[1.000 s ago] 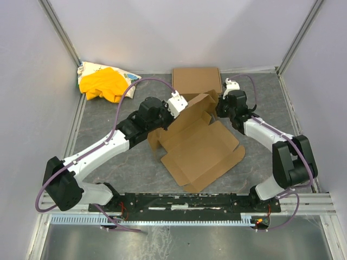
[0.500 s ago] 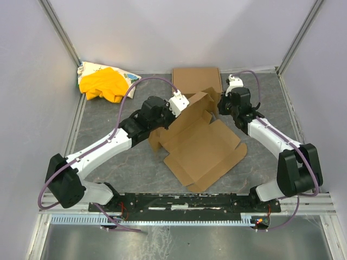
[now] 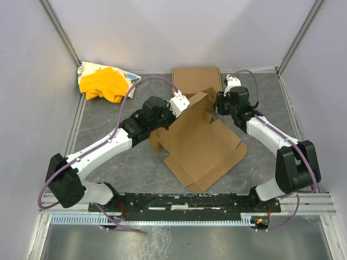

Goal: Fold the paper box

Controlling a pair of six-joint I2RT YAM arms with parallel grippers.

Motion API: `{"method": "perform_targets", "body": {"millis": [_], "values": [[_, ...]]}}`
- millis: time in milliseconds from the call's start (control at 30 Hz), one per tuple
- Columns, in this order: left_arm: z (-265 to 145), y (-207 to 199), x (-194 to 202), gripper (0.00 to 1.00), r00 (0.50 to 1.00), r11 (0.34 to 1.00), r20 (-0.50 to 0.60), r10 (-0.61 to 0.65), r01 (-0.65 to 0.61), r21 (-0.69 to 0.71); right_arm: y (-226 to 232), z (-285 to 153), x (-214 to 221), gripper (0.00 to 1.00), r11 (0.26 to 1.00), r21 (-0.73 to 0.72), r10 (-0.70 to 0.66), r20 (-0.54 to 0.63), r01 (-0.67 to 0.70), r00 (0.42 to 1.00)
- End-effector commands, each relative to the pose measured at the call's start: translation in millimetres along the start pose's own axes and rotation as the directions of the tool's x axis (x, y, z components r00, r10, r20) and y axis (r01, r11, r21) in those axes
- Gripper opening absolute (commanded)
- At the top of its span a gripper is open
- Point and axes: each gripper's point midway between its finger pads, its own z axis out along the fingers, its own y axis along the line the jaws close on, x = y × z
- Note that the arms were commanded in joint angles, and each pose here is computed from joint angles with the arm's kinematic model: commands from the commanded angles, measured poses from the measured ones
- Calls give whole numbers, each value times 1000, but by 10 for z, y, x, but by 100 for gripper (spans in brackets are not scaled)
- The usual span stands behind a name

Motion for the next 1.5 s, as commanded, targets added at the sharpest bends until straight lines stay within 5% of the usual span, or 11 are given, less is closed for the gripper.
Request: {"method": "perform_targets", "body": {"millis": [0, 200, 467, 867, 1467], "values": [[-34, -62, -13, 6, 1000, 1000, -16, -2, 2, 27, 51, 177, -256, 50, 1000, -23, -13, 67, 15, 998], [-55, -52, -21, 5, 1000, 1000, -11, 2, -2, 22, 8, 432, -208, 41, 1000, -4, -9, 71, 9, 997], [-39, -36, 0, 5, 1000, 1000, -19, 5, -4, 12, -132, 348, -242, 9, 998, 66, -7, 127, -1, 992], [-6, -48, 23, 5, 999, 1000, -32, -9, 10, 16, -92, 28, -265, 5, 998, 57, -2, 90, -3, 996], [32, -280, 15, 5, 999, 997, -45, 11, -8, 75, 156, -298, 266, 4, 983, -97, 156, 8, -155, 988]]}}
